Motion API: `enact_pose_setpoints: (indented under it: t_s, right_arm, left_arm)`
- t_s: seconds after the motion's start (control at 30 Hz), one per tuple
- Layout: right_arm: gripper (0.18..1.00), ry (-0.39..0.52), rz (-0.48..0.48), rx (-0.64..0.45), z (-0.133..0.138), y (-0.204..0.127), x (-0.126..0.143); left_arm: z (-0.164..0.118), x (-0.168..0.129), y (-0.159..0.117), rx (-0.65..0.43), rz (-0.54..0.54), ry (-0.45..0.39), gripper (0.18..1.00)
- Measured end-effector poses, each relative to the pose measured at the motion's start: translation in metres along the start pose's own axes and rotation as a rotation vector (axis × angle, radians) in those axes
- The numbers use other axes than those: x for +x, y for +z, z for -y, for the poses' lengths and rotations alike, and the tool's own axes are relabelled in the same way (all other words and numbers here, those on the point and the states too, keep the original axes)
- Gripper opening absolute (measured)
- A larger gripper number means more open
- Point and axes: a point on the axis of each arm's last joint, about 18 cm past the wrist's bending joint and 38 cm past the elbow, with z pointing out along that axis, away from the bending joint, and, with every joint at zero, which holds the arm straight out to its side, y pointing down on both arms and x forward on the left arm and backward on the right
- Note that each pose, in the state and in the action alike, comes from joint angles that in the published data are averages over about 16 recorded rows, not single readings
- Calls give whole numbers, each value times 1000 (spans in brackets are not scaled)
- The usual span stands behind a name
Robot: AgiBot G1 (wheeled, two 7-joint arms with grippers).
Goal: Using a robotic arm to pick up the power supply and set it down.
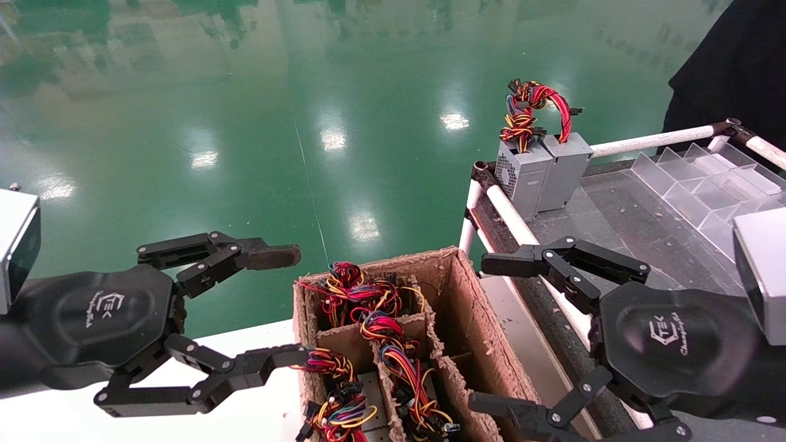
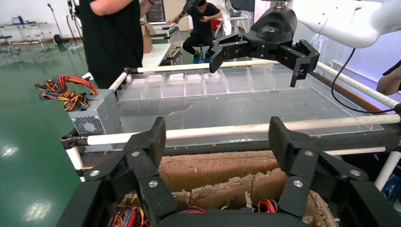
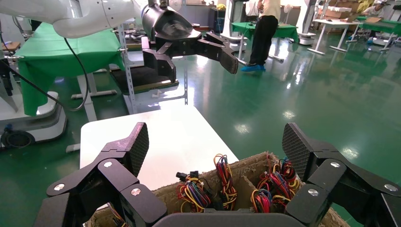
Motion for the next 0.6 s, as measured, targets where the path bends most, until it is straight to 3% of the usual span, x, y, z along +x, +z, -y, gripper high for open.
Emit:
enact_pose_setpoints:
  t_s: [0.27, 0.6]
  right_arm:
    - [1001, 0, 0, 0, 0, 0, 0]
    - [1001, 0, 0, 0, 0, 0, 0]
  left_arm:
    - [0, 0, 0, 0, 0, 0, 695]
    - [0, 0, 0, 0, 0, 0, 469]
